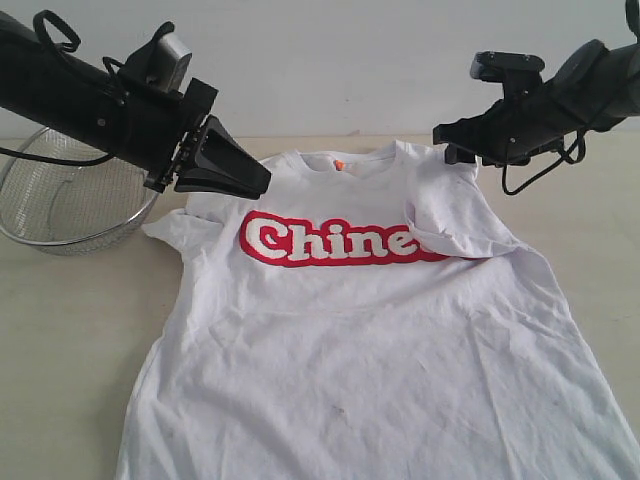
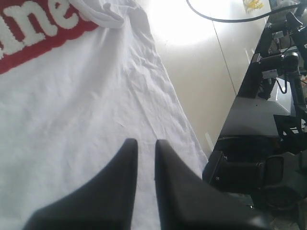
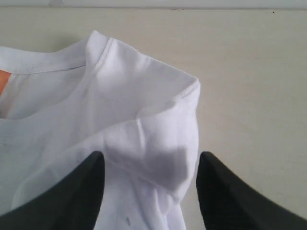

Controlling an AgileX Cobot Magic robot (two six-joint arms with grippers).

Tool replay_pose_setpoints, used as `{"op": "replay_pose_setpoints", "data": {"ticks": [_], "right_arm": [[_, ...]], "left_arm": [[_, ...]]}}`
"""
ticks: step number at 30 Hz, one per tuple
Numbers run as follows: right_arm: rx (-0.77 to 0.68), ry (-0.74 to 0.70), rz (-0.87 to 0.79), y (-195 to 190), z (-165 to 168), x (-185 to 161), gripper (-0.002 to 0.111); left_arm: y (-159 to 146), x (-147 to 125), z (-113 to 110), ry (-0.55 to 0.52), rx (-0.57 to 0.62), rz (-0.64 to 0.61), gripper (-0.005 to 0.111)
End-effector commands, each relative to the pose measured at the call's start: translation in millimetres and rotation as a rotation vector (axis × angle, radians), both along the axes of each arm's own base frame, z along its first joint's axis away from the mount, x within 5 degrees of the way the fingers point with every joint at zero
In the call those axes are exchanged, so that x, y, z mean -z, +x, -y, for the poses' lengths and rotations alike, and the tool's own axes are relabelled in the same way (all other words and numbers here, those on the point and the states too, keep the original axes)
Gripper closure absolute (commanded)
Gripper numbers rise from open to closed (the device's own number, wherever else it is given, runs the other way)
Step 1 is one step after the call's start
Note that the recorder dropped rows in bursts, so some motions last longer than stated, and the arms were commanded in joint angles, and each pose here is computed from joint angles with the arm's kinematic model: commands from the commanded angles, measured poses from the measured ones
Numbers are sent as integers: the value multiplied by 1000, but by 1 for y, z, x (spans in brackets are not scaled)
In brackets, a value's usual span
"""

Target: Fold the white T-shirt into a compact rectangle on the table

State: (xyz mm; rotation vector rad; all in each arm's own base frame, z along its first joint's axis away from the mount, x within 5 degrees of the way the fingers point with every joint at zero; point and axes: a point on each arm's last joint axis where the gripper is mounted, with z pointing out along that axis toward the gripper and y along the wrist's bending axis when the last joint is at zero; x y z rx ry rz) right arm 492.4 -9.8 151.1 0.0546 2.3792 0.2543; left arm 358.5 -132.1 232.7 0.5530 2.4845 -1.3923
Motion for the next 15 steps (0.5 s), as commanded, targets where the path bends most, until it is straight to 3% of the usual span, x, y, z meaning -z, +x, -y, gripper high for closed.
{"op": "replay_pose_setpoints", "data": {"ticks": [1,8,15], "right_arm": [[3,6,-19,-1,1,4,57],[15,19,-41,0,1,13,61],[16,10,-31,0,2,12,95]], "left_arm": [[-1,-3,0,-2,-1,17,94],[-1,-3,0,-2,-1,17,94],[-1,-3,0,-2,-1,17,94]]}}
